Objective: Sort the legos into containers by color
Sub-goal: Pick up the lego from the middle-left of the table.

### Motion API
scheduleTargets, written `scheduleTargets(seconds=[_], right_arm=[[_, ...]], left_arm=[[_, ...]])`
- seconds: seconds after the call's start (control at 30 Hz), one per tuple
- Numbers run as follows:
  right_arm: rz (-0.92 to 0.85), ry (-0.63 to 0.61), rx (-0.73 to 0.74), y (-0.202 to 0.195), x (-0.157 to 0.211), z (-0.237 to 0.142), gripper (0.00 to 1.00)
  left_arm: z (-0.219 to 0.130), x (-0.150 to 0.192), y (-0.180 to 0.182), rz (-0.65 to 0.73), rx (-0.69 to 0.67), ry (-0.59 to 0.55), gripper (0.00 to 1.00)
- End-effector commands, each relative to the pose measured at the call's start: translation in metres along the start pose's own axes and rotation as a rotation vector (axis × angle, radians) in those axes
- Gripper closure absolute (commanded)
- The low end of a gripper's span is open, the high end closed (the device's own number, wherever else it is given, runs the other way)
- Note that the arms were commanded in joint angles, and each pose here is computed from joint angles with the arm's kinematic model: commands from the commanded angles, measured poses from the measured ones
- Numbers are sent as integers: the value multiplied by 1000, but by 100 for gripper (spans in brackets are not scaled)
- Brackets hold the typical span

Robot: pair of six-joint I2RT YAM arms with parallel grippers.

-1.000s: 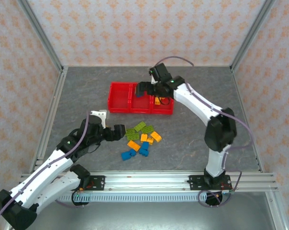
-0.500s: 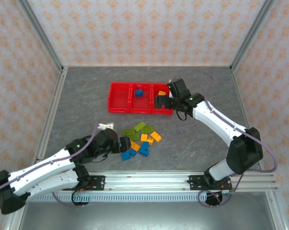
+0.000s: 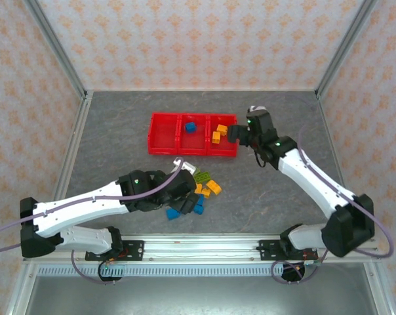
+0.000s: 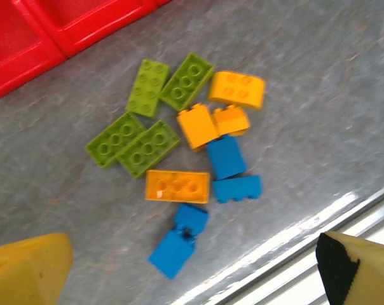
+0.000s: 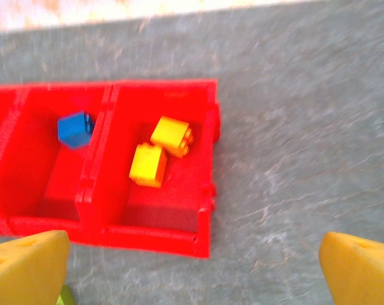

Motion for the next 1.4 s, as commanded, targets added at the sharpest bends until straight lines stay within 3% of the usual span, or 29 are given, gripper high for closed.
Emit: scheduleTargets(seconds=[0.0, 0.13, 0.17, 0.27, 0.4, 0.53, 0.63, 0.77, 0.97, 1.2, 1.37], right_arm=[[51, -135, 66, -15, -10, -19, 0], [71, -205, 75, -21, -12, -32, 0], [72, -216, 78, -21, -13, -34, 0], [74, -242, 90, -24, -15, -41, 0], [75, -270, 97, -28, -17, -51, 0], [79, -294, 103, -31, -14, -57, 0], [83, -299, 107, -32, -13, -58, 0], [86, -292, 99, -30, -13, -53, 0], [80, -265, 89, -26, -11, -44, 0], [70, -261, 96, -28, -9, -45, 0], [63, -238, 94, -26, -7, -38, 0]], left_arm=[[-4, 14, 0, 179, 46, 91, 1], [7, 9, -21, 213, 147, 85, 6], [9, 6, -29, 264, 193, 60, 10], [12, 4, -43, 449, 209, -72, 9], [14, 19, -26, 644, 185, -145, 3], [8, 44, 0, 775, 184, -134, 2], [11, 58, 23, 787, 126, -103, 2], [36, 86, 42, 810, 65, 38, 4], [58, 84, 24, 797, 131, 23, 5], [97, 100, 28, 792, 88, 210, 6], [101, 101, 21, 796, 149, 166, 8]])
Point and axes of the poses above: each hand's point on the last joint's axis, 136 mm out from that joint toward the fingers, its own z axis out along the fingers, its own y axis along the line the jaws close on, x = y × z, the point moved 7 cm from there along -z, back along the fingers, and after that the axes turned 7 degrees about -z, right-handed, at the moved point
